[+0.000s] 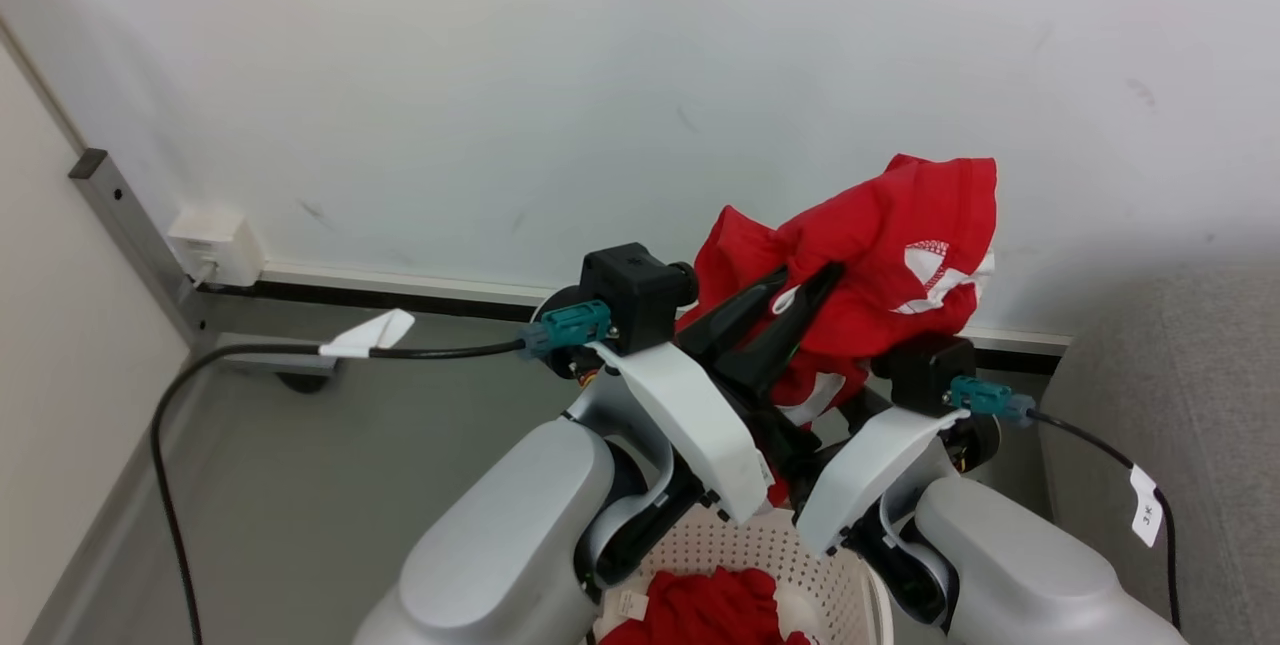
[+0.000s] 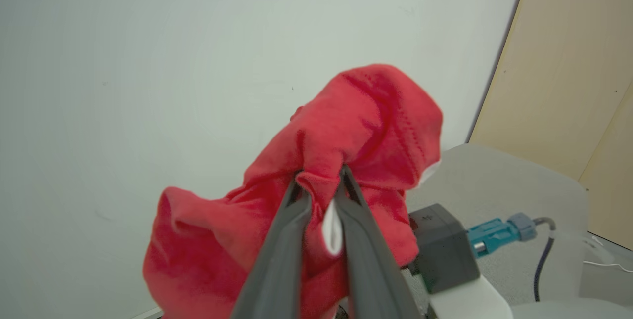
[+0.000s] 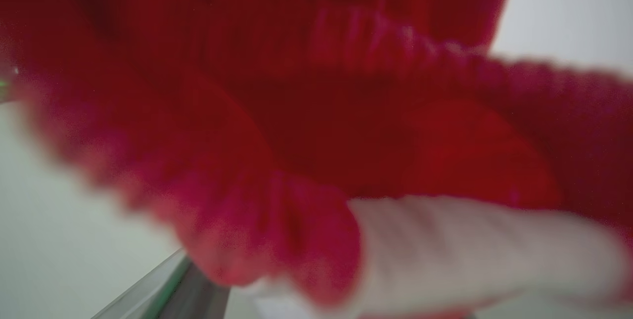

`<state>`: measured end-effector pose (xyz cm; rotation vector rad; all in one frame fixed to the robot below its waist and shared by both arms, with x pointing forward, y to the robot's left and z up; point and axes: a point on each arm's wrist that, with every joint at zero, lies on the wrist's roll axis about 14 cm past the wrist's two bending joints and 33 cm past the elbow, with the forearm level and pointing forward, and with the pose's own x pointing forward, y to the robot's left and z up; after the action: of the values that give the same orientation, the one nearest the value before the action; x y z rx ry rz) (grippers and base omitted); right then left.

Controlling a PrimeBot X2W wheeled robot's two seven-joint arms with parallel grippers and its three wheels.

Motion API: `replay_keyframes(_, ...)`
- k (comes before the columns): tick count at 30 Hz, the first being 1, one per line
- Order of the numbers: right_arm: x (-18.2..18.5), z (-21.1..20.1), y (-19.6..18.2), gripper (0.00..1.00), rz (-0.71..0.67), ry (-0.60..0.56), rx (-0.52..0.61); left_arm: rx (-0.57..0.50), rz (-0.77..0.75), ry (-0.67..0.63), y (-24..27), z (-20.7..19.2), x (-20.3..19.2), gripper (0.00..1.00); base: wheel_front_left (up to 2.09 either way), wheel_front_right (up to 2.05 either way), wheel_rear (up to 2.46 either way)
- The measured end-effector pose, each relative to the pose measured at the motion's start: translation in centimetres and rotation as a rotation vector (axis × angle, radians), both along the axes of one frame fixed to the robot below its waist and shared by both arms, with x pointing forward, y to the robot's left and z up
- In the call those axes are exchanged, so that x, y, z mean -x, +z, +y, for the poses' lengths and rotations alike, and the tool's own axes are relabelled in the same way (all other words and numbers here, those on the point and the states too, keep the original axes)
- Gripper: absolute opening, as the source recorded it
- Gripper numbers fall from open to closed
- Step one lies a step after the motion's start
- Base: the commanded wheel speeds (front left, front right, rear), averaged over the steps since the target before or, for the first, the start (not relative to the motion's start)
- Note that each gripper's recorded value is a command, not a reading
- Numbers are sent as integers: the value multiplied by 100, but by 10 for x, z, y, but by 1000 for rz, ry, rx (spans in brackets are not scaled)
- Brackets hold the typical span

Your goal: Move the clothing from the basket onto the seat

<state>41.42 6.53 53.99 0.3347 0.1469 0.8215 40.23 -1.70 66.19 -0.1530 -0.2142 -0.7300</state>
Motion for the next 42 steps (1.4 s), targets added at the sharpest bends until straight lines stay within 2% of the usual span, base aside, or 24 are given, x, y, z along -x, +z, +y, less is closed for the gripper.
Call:
replay_keyframes(3,-8,2,8,100,-28,-5,-6,3,12,8,-3,4,0,0,0,0,0)
replay_keyframes(4,-10,3,11,85,-40,-6,-5,7,15,16,-3,6,0,0,0,0,0)
replay_keyframes(5,-13,3,14,9,-54,-8,-5,6,18,23,-4,7,-1,0,0,0,0)
replay_keyframes(6,-15,4,19,0,-67,-13,-14,7,19,30,-5,9,-2,0,0,0,0)
replay_keyframes(19,-12,-9,21,0,-109,-57,-24,30,49,93,-12,23,-18,0,0,0,0)
replay_keyframes(31,-10,-33,43,0,-197,-116,-58,25,66,123,-20,29,-25,0,0,0,0)
replay_keyframes(33,-9,-37,47,0,-213,-127,-66,24,74,121,-22,27,-26,59,0,0,0)
replay_keyframes(34,-9,-40,50,0,-222,-134,-70,22,76,120,-23,26,-26,97,0,0,0)
replay_keyframes(35,-10,-43,52,0,-231,-144,-73,21,78,117,-24,25,-26,100,0,0,0)
replay_keyframes(42,-13,-81,57,0,-279,-240,-60,15,90,96,-33,19,-24,100,0,0,0)
